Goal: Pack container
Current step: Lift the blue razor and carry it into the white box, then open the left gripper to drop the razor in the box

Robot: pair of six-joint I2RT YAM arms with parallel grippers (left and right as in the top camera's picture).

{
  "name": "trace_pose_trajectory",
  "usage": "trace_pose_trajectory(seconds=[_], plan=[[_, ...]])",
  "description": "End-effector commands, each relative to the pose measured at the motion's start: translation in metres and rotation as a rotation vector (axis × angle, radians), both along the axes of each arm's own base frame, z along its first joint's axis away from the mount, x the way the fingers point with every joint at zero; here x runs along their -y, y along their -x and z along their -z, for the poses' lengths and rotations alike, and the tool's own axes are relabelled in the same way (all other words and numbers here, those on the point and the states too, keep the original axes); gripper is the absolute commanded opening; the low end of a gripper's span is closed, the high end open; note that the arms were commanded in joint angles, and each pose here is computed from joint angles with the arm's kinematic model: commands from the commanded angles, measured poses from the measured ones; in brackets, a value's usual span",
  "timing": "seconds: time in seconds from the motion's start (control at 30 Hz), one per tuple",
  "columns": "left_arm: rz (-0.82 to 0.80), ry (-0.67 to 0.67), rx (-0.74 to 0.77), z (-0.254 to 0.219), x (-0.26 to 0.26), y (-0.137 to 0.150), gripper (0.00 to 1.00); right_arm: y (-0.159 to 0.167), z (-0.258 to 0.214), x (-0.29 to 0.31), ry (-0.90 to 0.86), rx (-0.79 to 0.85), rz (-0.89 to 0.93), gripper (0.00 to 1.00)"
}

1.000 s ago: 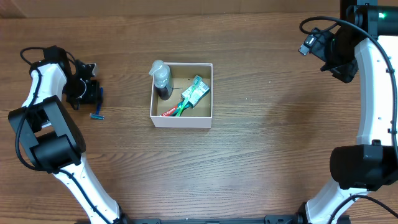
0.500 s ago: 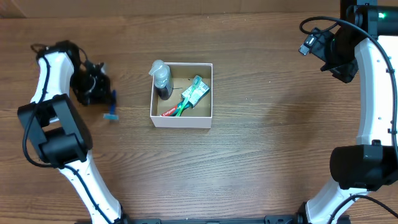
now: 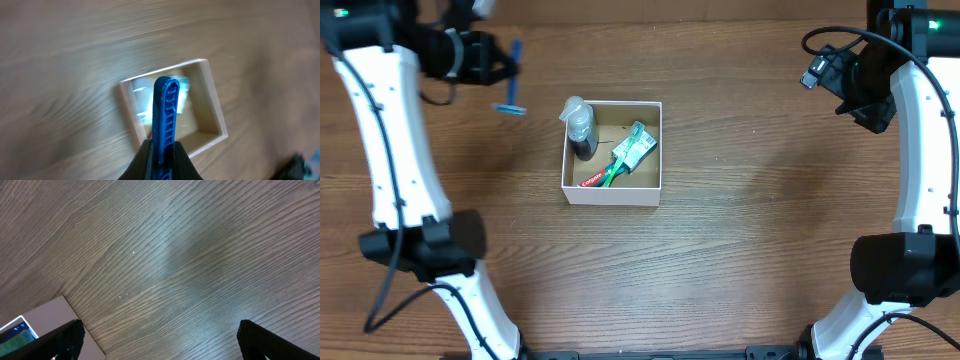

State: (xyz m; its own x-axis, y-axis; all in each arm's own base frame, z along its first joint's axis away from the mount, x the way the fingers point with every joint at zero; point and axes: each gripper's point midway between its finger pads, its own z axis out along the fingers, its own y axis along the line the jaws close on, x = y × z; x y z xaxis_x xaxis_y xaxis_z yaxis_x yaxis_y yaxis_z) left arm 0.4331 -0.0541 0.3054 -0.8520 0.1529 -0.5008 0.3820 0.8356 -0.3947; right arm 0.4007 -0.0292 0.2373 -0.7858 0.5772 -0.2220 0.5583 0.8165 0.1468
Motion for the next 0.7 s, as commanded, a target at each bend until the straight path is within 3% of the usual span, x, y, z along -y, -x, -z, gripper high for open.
trace_pose_trajectory(seconds=[0.0,0.27,0.43,0.57,0.67], plan=[[0.21,-0.103,0.091,-0.01,0.058,0.018,0.04,-0.001,-0.002,0.003,0.01,0.008,0.004,1.0],[0.433,-0.329,-0.009,0.063,0.136,0.023,0.04,-0.001,-0.002,0.003,0.01,0.008,0.004,1.0],[0.445,-0.346,-0.126,0.111,0.145,0.016,0.04,-0.001,-0.002,0.003,0.01,0.008,0.004,1.0],[0.454,-0.352,-0.205,0.132,0.143,0.023,0.27,-0.001,-0.002,0.003,0.01,0.008,0.004,1.0],[0.436,-0.349,-0.241,0.138,0.143,0.027,0.31,-0.001,-0.002,0.003,0.01,0.008,0.004,1.0]])
